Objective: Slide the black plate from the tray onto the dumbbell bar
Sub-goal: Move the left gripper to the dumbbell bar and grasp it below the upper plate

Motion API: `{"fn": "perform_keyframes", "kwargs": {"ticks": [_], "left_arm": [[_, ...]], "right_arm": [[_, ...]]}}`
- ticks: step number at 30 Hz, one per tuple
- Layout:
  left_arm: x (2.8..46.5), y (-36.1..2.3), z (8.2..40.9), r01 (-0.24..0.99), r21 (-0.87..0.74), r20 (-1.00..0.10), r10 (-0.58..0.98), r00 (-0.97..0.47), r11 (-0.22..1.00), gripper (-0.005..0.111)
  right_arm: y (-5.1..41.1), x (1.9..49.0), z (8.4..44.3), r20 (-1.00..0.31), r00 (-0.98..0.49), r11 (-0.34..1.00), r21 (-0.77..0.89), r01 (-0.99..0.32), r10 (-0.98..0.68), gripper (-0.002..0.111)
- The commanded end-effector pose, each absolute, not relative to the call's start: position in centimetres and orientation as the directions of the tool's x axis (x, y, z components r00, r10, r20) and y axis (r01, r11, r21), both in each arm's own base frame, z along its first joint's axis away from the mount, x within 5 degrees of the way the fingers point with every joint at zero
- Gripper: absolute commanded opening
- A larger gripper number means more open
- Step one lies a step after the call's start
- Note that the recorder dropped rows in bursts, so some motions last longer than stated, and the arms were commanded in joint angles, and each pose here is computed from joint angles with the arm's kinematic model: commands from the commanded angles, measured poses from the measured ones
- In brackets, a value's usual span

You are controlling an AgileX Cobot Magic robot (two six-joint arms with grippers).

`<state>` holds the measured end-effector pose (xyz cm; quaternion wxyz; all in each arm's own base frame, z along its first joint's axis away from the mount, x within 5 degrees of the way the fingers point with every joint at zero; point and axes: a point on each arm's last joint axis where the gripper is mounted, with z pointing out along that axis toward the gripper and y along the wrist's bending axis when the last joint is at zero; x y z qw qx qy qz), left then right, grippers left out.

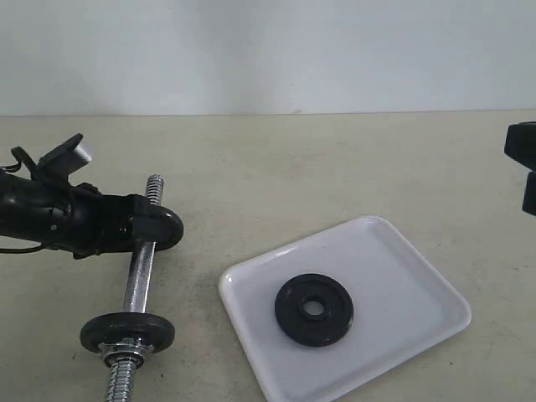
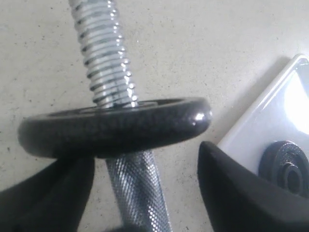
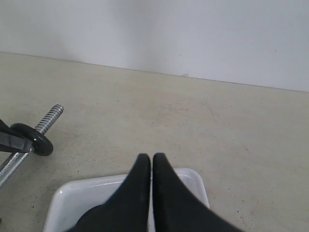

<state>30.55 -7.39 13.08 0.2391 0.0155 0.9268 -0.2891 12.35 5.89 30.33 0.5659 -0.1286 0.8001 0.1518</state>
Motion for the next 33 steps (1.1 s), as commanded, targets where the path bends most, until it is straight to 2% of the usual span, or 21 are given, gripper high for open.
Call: {"fn": "perform_keyframes", "kwargs": {"ticks": [1, 12, 17, 20, 22, 26, 28, 33], "left_arm": [[30.7, -7.5, 13.2, 0.186, -0.526, -0.472, -0.104, -0.875, 0.83, 0.049], [30.6, -7.8, 11.9, 0.2, -0.54, -0.438, -0.07, -0.896, 0.818, 0.047], [31.0, -8.2, 10.7, 0.196, -0.579, -0.398, -0.065, -0.915, 0.791, 0.057], [31.5, -8.5, 11.1, 0.215, -0.603, -0.408, -0.066, -0.91, 0.768, 0.057], [31.8, -8.7, 11.5, 0.235, -0.62, -0.418, -0.062, -0.906, 0.748, 0.053], [31.8, -8.8, 11.5, 0.239, -0.621, -0.416, -0.056, -0.908, 0.747, 0.032], [31.7, -8.7, 11.4, 0.252, -0.612, -0.418, -0.035, -0.908, 0.749, 0.025], [31.5, -8.7, 11.1, 0.281, -0.597, -0.415, 0.01, -0.91, 0.752, 0.025]], "right_arm": [[5.9, 12.3, 30.6, -0.95, -0.312, 0.919, 0.096, -0.383, -0.031, 0.0], [5.9, 12.3, 30.6, -0.95, -0.312, 0.918, 0.1, -0.384, -0.027, 0.0], [5.9, 12.3, 30.6, -0.95, -0.312, 0.918, 0.1, -0.384, -0.027, 0.0], [6.0, 12.3, 30.6, -0.95, -0.312, 0.918, 0.099, -0.384, -0.028, 0.0], [6.0, 12.3, 30.6, -0.95, -0.313, 0.918, 0.101, -0.384, -0.026, 0.0], [6.0, 12.3, 30.6, -0.949, -0.315, 0.918, 0.105, -0.383, -0.023, 0.0], [6.0, 12.3, 30.6, -0.949, -0.314, 0.917, 0.104, -0.386, -0.025, 0.0], [6.0, 12.3, 30.6, -0.949, -0.314, 0.917, 0.102, -0.387, -0.027, 0.0]]}}
